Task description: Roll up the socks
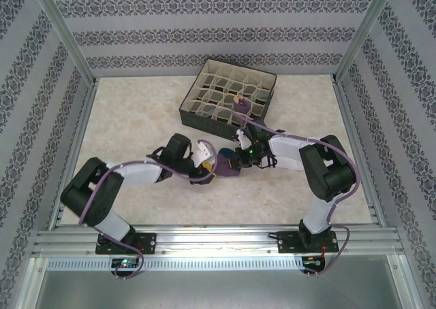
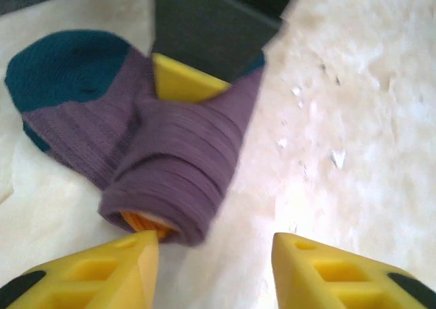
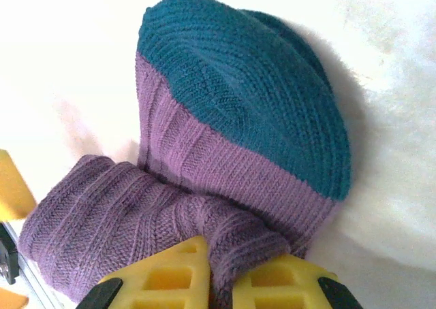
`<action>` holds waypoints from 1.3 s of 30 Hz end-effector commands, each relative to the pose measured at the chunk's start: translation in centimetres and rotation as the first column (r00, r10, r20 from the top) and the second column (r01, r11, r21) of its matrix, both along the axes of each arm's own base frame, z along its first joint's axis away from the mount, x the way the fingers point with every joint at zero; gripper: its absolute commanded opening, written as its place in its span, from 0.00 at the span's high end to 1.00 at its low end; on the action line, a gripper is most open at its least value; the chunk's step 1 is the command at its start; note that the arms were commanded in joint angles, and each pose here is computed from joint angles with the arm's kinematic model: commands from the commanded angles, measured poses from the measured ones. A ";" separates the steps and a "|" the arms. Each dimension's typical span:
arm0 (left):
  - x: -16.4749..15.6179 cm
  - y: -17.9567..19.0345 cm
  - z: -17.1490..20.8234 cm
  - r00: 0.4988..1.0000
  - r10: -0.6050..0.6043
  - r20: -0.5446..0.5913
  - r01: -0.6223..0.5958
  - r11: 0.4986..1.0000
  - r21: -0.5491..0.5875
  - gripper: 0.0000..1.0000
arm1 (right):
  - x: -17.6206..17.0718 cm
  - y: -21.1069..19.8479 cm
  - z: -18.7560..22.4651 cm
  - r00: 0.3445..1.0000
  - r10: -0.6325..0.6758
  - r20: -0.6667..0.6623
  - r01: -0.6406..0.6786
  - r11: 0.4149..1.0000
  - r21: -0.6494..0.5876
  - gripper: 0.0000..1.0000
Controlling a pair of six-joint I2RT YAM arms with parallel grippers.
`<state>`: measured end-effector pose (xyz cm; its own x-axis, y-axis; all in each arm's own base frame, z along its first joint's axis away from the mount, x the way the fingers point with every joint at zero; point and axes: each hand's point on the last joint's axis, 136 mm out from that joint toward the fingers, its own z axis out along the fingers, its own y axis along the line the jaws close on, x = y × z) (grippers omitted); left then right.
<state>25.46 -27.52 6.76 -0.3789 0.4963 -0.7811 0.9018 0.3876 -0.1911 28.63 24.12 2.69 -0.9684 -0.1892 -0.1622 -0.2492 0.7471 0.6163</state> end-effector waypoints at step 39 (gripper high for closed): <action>-1.9 -3.6 -3.7 0.988 -0.129 -0.079 0.142 0.970 0.198 0.95 | -0.3 -1.3 4.2 0.999 -0.030 0.012 0.030 0.999 0.032 0.47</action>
